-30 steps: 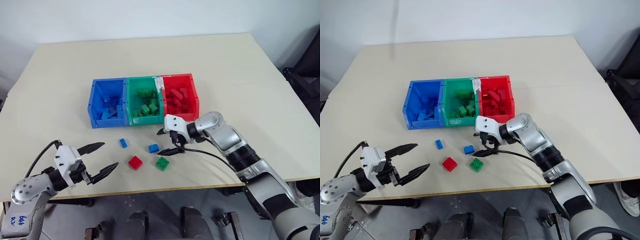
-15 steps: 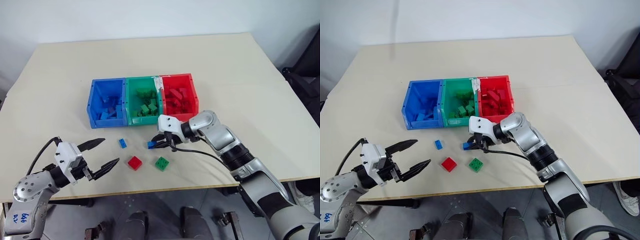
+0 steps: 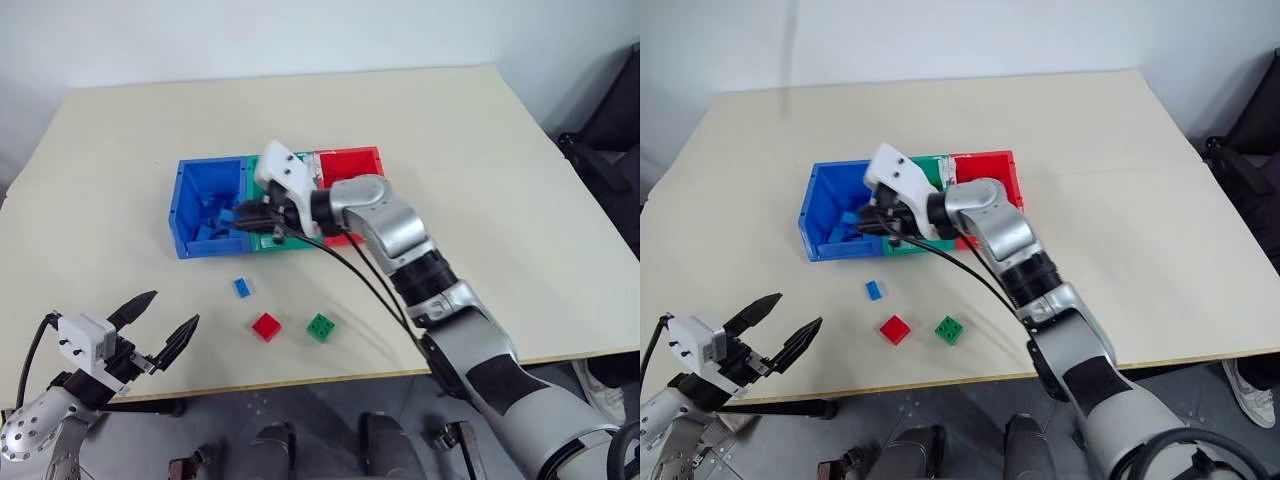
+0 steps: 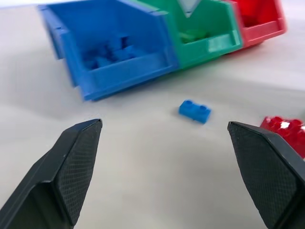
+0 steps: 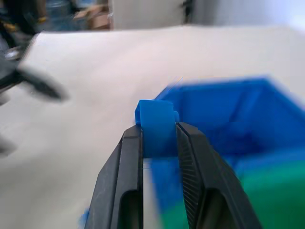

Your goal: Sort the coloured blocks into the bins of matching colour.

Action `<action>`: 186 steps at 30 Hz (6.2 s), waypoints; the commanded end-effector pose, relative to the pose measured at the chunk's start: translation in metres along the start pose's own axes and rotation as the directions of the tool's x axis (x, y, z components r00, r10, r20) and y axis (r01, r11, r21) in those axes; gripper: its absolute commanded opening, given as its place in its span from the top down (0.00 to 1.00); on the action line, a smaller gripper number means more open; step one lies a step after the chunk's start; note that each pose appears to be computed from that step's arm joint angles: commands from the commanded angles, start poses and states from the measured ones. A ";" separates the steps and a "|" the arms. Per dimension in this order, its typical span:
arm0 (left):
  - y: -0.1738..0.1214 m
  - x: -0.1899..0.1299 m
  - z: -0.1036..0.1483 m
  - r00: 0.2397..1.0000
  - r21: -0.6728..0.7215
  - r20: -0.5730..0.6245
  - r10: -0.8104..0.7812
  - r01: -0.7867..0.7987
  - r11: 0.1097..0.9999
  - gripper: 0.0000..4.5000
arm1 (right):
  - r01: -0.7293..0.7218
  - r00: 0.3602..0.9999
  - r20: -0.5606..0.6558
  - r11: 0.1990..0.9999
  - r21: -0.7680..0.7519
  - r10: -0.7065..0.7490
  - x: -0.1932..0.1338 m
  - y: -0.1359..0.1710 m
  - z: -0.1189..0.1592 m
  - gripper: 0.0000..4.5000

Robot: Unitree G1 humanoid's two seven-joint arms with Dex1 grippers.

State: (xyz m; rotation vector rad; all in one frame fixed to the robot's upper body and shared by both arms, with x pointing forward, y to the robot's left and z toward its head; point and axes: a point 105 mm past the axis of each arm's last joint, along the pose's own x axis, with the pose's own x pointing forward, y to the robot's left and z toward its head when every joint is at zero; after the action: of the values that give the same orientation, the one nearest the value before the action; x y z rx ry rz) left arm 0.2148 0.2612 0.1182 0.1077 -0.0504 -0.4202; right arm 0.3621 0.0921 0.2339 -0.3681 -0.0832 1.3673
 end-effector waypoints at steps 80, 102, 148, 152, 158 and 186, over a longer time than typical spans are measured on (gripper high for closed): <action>-0.042 0.024 0.017 0.887 0.120 -0.072 -0.457 0.462 0.879 0.00 | 0.173 0.973 -0.168 0.983 0.068 -0.160 -0.126 0.061 -0.101 0.69; -0.013 0.008 0.018 0.986 0.037 0.011 -0.169 0.168 0.985 0.00 | 0.314 0.948 0.088 0.946 -0.079 -0.307 -0.098 -0.041 -0.024 0.03; -0.103 0.080 -0.022 0.766 -0.017 -0.491 -0.414 0.467 0.884 0.09 | 0.041 0.996 0.077 0.995 -0.086 -0.034 -0.256 0.093 -0.075 0.00; -0.101 0.082 -0.022 0.777 -0.001 -0.483 -0.404 0.461 0.887 0.35 | 0.051 0.996 0.077 0.995 -0.087 -0.045 -0.257 0.092 -0.076 0.00; -0.097 0.093 -0.015 0.814 0.027 -0.419 -0.402 0.453 0.891 0.68 | 0.064 0.995 0.083 0.995 -0.082 -0.057 -0.257 0.093 -0.076 0.00; -0.150 0.301 0.109 0.835 0.266 0.088 -0.543 0.506 0.821 0.61 | 0.756 0.628 0.184 0.648 0.086 -0.756 -0.290 0.077 -0.060 0.00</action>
State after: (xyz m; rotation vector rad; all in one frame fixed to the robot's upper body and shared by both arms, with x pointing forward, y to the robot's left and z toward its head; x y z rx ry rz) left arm 0.4195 -0.0073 0.2002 0.3130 -0.1669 -0.9813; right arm 0.2516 -0.1932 0.1889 -0.1328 -0.3309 0.5430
